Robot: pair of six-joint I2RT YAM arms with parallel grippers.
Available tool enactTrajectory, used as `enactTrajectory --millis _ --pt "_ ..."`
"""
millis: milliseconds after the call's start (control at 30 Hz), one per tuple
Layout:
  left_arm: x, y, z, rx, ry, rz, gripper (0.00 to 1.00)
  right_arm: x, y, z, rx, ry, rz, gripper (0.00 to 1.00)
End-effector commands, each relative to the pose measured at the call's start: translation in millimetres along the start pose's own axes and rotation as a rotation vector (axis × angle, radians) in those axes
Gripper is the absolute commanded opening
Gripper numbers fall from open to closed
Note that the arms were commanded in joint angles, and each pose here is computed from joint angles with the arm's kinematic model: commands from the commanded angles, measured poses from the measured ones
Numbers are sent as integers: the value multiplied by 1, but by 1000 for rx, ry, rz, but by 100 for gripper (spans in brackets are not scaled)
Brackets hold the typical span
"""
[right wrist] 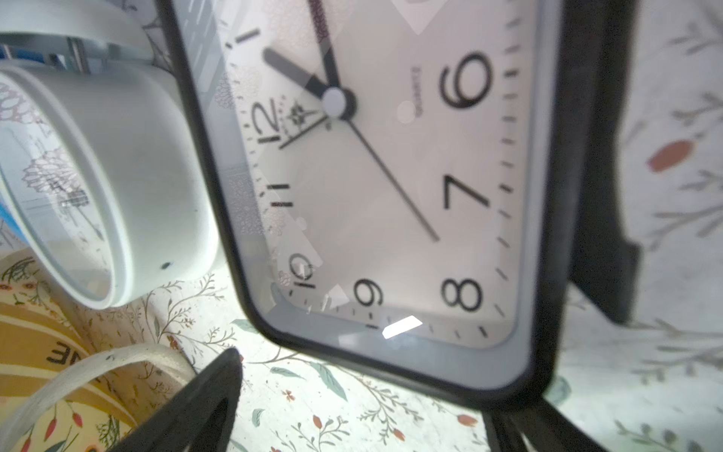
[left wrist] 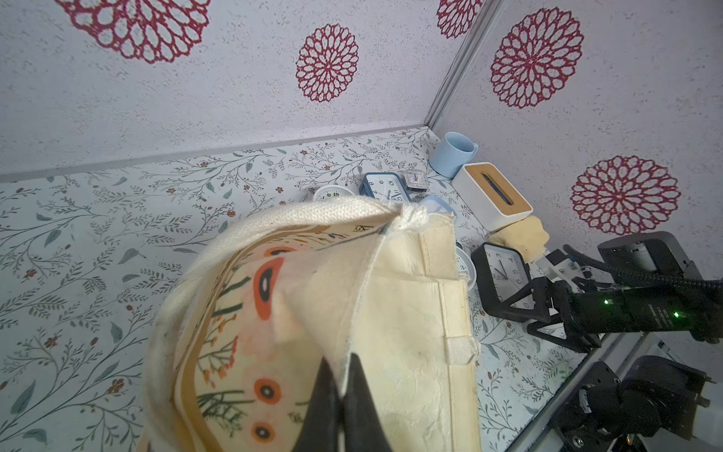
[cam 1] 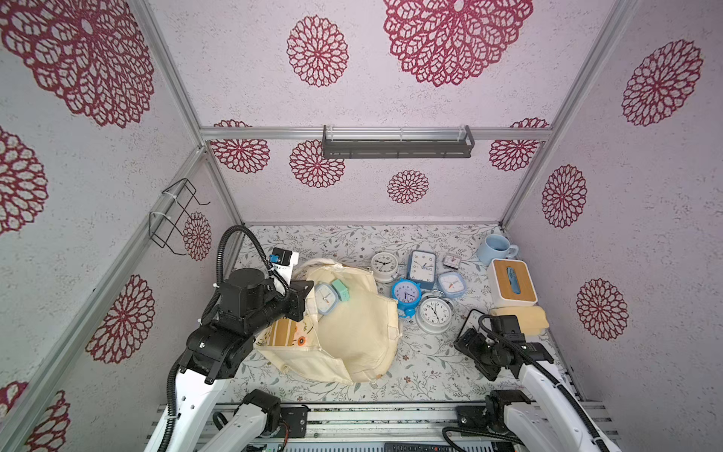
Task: Take the alarm clock out of the canvas bag
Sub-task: Place the alarm at the center of the board, then adjust the canvas bag at the center of the board.
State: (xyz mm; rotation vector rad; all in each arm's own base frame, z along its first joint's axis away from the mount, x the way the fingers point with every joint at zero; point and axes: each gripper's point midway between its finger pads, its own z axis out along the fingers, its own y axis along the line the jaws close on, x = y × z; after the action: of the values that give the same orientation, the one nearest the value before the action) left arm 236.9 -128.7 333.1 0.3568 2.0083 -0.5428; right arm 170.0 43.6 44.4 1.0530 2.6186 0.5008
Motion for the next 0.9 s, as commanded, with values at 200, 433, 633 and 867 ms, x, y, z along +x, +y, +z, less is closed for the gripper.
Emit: enactTrajectory --millis 200,433,633,867 --pt "-22 -39 -19 193 -81 43 0 -29 40 -43 -55 -124 -104 99" --pt "21 -23 -12 114 97 -124 0 13 184 -133 -518 -178 -598 92" --pt "30 -17 -17 87 64 -207 0 109 257 -153 -685 -144 -1104 88" --pt "29 -7 -25 15 66 -190 0 206 307 -113 -742 -100 -1515 89"
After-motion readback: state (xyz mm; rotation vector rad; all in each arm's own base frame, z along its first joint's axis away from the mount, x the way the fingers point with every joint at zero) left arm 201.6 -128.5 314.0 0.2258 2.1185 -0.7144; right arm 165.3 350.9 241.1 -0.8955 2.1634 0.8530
